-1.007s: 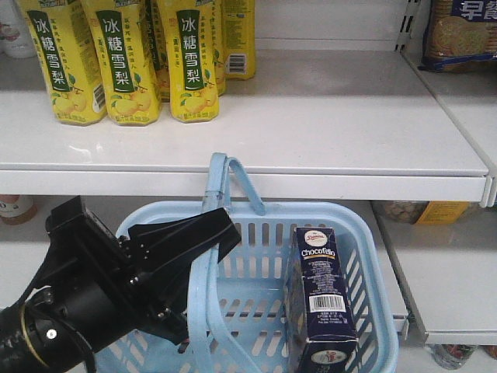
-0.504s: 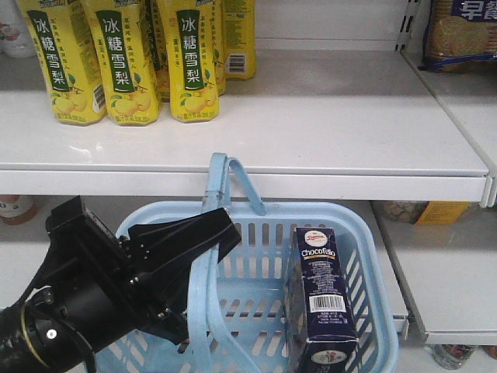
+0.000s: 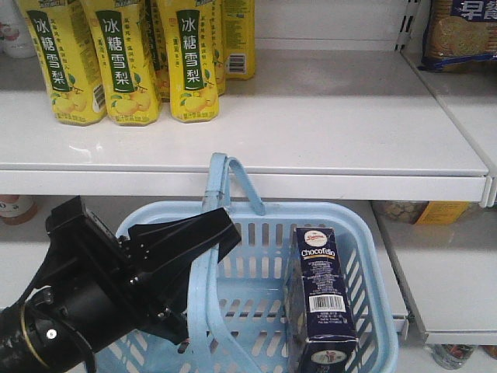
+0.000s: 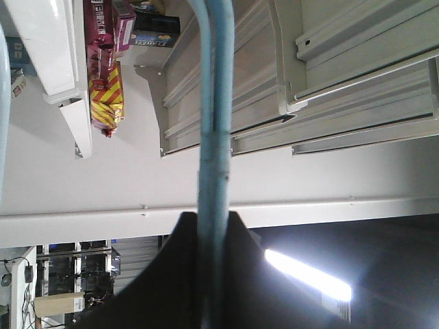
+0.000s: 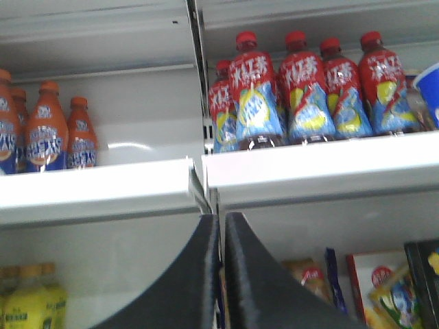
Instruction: Left arm holds basket, right arm returns cookies
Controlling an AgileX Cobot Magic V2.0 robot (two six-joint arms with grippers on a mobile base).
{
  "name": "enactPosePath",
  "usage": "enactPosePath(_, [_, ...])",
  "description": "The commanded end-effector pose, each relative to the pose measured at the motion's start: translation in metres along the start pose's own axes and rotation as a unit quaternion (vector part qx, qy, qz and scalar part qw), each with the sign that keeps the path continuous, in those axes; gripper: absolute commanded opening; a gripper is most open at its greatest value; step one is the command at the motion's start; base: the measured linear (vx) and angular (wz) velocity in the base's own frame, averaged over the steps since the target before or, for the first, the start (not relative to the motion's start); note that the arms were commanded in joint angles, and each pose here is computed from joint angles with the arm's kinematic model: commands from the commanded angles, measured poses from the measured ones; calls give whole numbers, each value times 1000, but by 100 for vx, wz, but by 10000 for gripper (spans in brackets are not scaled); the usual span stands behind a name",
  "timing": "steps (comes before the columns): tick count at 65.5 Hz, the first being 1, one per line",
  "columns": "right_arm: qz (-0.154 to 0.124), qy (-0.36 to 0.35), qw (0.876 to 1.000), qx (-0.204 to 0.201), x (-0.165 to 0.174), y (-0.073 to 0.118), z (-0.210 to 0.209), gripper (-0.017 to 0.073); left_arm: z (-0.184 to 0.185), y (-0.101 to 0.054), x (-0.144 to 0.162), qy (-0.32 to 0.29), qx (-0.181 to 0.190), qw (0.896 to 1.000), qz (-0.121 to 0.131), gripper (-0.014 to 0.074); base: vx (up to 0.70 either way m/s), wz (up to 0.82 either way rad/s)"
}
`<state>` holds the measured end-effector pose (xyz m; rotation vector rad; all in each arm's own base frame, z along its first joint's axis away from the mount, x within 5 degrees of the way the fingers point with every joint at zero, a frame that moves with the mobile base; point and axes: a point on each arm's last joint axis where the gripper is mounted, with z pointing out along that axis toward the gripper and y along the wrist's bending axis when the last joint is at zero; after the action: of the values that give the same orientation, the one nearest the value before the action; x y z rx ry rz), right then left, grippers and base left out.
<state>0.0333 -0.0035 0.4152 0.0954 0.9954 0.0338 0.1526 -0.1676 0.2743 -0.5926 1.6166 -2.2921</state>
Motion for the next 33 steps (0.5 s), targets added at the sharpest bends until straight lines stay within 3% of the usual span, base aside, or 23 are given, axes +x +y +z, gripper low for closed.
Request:
enactPosePath(1, [-10,-22,1000,-4,-28,3,22,-2,2,-26,5,16,91,996,-1,0,0,0])
enactPosePath(12, [12,22,999,-46,-53,13,56,1,2,-26,5,16,91,996,-1,0,0,0])
enactPosePath(21, [25,106,990,-84,-52,23,81,10,2,-26,5,16,91,996,-1,0,0,0])
enactPosePath(33, [27,244,964,-105,-26,32,103,90,2,-26,5,16,91,996,-1,0,0,0])
